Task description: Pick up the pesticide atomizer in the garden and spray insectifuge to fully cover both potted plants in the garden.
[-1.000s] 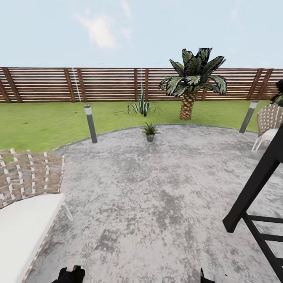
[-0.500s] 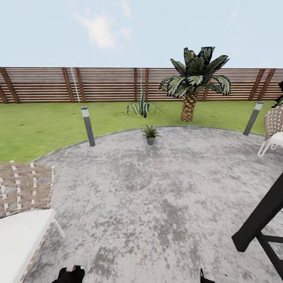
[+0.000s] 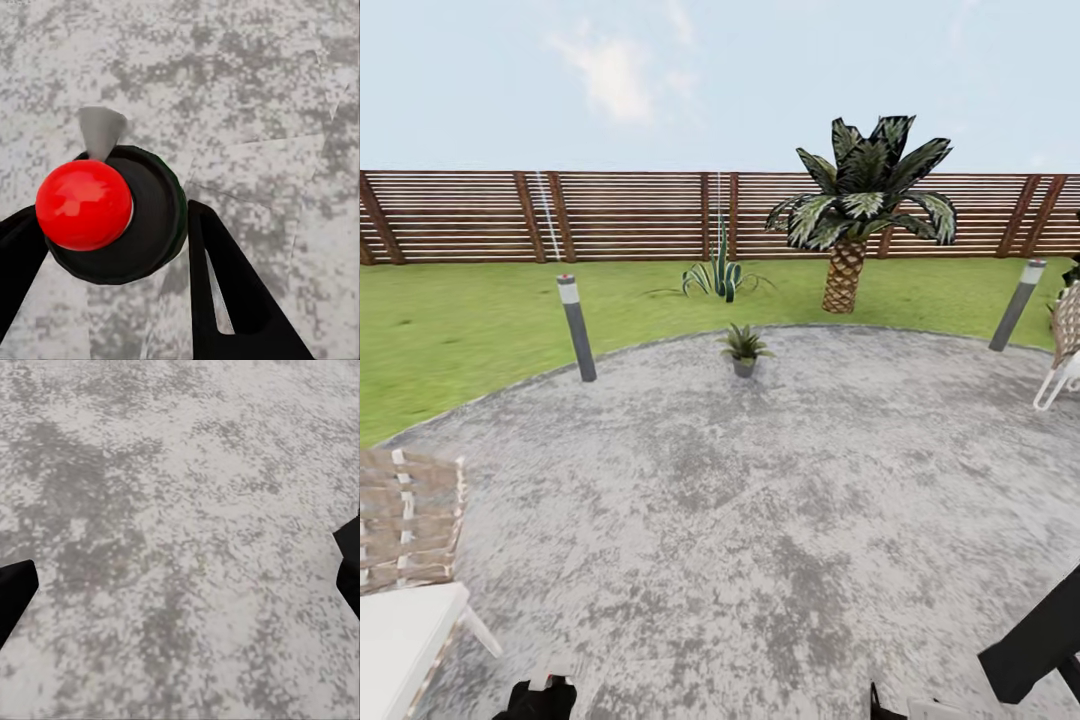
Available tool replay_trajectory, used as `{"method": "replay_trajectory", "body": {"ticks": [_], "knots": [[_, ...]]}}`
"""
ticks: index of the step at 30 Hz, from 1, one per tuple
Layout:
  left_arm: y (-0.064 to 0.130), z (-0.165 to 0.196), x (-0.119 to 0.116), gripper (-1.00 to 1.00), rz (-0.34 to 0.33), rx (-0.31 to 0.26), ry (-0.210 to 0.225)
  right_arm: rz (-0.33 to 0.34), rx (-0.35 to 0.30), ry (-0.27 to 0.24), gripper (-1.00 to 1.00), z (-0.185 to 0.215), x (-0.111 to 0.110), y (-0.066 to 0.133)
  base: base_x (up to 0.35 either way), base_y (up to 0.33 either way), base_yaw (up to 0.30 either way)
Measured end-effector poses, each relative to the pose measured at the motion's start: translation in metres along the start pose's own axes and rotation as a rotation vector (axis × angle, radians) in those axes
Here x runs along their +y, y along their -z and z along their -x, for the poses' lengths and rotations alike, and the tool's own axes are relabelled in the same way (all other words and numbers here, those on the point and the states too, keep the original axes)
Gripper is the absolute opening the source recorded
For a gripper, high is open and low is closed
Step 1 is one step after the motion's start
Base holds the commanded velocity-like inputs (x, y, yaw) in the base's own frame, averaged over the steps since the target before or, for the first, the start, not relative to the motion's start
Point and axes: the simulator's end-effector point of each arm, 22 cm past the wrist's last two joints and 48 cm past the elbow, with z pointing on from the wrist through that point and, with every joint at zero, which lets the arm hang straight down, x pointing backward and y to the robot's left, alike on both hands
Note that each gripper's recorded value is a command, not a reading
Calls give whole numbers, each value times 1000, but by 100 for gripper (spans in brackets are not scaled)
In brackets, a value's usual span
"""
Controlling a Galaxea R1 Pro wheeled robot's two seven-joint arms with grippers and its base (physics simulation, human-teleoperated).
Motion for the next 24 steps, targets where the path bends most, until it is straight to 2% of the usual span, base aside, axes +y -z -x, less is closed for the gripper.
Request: {"method": "replay_trajectory", "body": {"ticks": [24], "knots": [[0, 0, 0, -100, 0, 0, 0, -2, -1, 1, 100, 0, -1, 0, 339, 0, 0]]}}
